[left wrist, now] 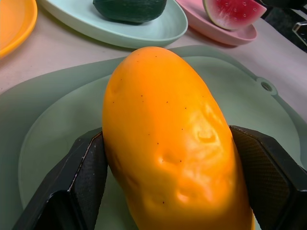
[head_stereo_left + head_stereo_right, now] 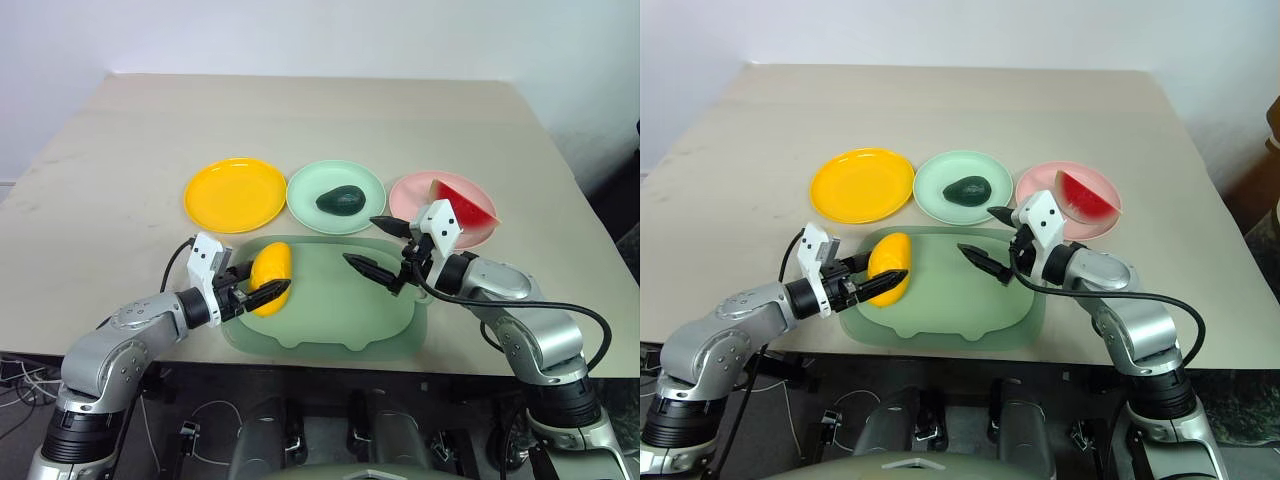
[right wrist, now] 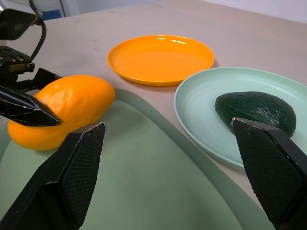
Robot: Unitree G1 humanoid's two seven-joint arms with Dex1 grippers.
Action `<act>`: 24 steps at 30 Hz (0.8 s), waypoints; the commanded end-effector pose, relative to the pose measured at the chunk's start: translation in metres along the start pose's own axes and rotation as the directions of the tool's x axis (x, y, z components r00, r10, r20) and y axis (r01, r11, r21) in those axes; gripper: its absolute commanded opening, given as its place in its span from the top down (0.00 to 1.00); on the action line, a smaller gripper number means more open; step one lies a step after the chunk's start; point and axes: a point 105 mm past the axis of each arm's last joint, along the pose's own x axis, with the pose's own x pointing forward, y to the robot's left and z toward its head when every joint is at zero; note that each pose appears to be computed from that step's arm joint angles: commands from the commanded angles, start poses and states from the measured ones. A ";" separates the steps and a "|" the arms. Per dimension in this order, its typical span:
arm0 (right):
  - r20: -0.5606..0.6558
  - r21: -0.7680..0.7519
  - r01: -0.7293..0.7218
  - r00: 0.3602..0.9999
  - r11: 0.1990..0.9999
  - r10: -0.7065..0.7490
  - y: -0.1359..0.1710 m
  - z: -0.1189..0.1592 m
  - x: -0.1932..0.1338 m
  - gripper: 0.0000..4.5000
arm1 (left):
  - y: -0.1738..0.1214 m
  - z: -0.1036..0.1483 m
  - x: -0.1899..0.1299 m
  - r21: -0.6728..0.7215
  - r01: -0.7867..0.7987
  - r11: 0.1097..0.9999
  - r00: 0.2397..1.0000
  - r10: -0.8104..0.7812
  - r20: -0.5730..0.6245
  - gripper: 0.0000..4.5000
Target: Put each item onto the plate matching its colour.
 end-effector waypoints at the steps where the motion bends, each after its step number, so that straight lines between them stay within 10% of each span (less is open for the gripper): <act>1: 0.039 -0.037 0.019 0.999 0.999 -0.018 -0.005 0.012 -0.001 0.00 | 0.007 0.008 -0.007 0.029 -0.054 0.998 0.999 0.054 0.005 0.21; 10: 0.051 -0.013 0.000 0.999 1.000 0.001 0.000 0.014 0.001 0.00 | 0.061 0.106 -0.013 0.096 -0.285 0.954 0.945 0.263 0.195 0.21; 24: 0.038 -0.008 0.045 0.998 0.999 -0.045 -0.007 0.012 0.003 0.00 | 0.116 0.108 0.044 0.187 -0.407 0.894 0.913 0.392 0.112 0.21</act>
